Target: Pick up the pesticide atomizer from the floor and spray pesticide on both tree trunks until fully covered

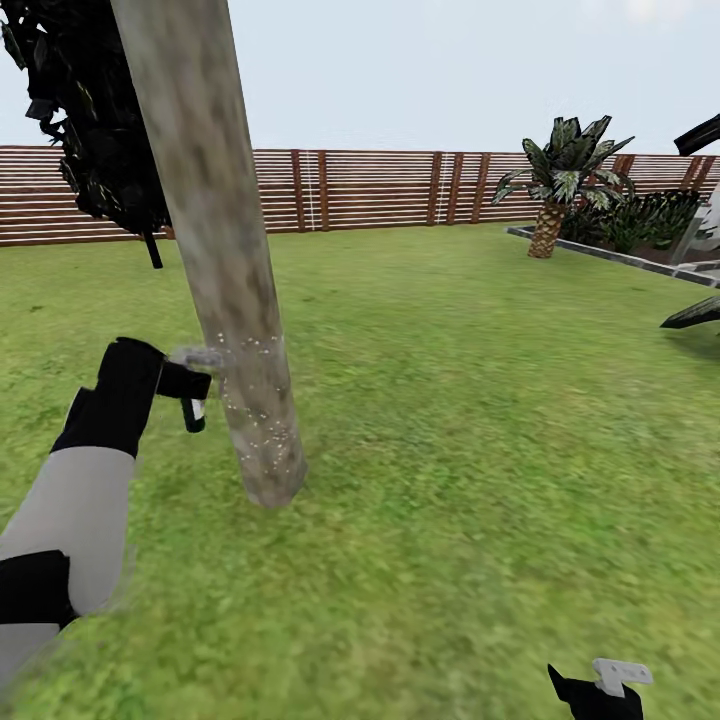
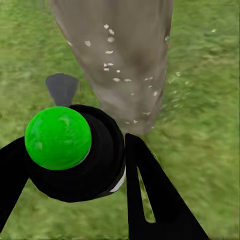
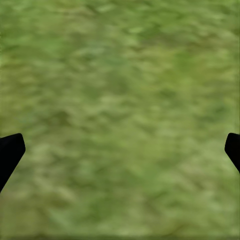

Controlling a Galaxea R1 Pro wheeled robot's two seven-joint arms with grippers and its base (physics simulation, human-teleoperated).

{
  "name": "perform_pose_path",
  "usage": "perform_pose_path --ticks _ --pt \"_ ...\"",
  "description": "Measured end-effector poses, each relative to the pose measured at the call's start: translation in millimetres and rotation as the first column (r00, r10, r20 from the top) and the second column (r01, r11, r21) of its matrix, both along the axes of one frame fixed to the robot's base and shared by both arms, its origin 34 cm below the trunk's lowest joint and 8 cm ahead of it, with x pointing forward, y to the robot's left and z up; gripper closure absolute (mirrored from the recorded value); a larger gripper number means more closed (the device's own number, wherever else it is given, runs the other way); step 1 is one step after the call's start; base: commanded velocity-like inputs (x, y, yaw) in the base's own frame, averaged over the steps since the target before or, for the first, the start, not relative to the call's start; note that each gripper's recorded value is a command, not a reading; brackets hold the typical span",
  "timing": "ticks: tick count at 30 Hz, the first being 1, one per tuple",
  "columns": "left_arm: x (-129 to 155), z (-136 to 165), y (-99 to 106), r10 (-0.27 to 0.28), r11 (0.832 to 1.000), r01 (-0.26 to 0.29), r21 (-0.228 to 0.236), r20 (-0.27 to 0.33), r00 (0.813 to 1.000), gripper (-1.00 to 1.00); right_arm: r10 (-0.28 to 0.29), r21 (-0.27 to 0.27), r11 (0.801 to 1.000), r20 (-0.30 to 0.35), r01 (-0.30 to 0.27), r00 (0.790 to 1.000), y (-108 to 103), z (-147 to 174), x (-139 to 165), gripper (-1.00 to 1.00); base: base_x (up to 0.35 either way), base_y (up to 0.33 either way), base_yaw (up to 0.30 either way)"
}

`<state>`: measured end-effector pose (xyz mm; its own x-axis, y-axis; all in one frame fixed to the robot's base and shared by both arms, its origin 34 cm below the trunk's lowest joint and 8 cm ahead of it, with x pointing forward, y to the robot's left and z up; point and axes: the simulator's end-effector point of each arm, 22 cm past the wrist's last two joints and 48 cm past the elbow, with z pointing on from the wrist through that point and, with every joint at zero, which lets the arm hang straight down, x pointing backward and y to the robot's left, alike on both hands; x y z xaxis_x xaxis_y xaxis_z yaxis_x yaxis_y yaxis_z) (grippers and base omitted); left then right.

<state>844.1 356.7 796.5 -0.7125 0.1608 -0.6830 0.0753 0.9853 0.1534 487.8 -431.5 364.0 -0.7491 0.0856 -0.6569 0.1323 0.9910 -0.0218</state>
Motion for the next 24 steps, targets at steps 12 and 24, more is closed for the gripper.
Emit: perform_pose_path --ticks 12,24 --pt "-7.7 -21.4 -88.0 -0.179 0.978 0.173 -0.116 -0.045 0.983 1.0 0.0 -0.001 1.0 0.001 0.0 1.0 -0.1 0.1 -0.1 -1.0 0.0 0.0 0.0" --pt "-94.0 -180.2 -92.3 -0.151 0.989 0.147 -0.033 -0.279 0.948 1.0 0.001 0.0 1.0 -0.001 -0.001 1.0 0.1 -0.2 -0.2 -1.0 0.0 0.0 0.0"
